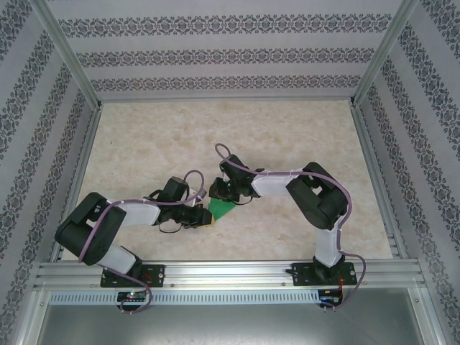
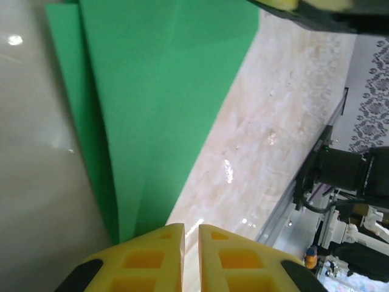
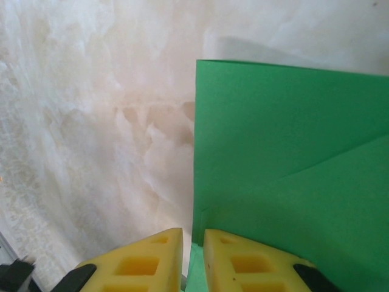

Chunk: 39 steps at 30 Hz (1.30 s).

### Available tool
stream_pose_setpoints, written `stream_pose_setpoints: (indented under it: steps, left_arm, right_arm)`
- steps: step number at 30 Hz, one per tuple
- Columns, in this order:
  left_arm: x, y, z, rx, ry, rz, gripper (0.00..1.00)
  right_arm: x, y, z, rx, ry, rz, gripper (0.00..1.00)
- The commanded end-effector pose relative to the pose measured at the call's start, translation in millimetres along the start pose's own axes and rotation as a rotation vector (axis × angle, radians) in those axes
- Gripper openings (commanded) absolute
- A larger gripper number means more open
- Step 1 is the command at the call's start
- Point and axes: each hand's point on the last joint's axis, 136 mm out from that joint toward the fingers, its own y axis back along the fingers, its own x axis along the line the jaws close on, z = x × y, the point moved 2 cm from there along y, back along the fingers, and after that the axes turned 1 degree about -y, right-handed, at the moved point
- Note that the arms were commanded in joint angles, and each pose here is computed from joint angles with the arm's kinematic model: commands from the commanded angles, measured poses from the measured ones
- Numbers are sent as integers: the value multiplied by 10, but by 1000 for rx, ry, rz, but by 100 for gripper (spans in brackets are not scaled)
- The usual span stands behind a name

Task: Fold a paper plane with a square sheet of paper (pick it up from the middle)
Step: Fourth fold the wing at the center of the table.

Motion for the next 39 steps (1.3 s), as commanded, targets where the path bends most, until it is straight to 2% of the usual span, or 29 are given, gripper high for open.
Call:
stream_pose_setpoints:
  steps: [1,5,10,17,24,26,34,39]
  left_arm:
    - [-260,132,10,-34,-126,-42,16]
    - [-335,292,131,-143,-163,5,16]
    - [-130,301,231,-197,-92,52,15]
    - [-169,167,267,-151,-78,-64,17]
    - [-133,125,244,-123,-67,-69,18]
    - [-128,167,244,-137,-71,-42,23]
    - [-3,421,226,-218,-78,163,31]
    - [-4,361,214,-195,-66,131,32]
  right_arm:
    - [-562,-160,-332,84,-44,-190,19]
    - [-566,-165,-338,85,-45,-192,19]
    - [-549,-172,-337,85,-42,-190,19]
    - [-559,-185,-354,94,-42,-194,19]
    - [-557,-185,-356,94,-41,-197,18]
    - [-559,-180,-357,93,-43,-199,19]
    - [-555,-190,-364,95,-41,-200,19]
    - [-545,-199,-356,96,-39,-199,19]
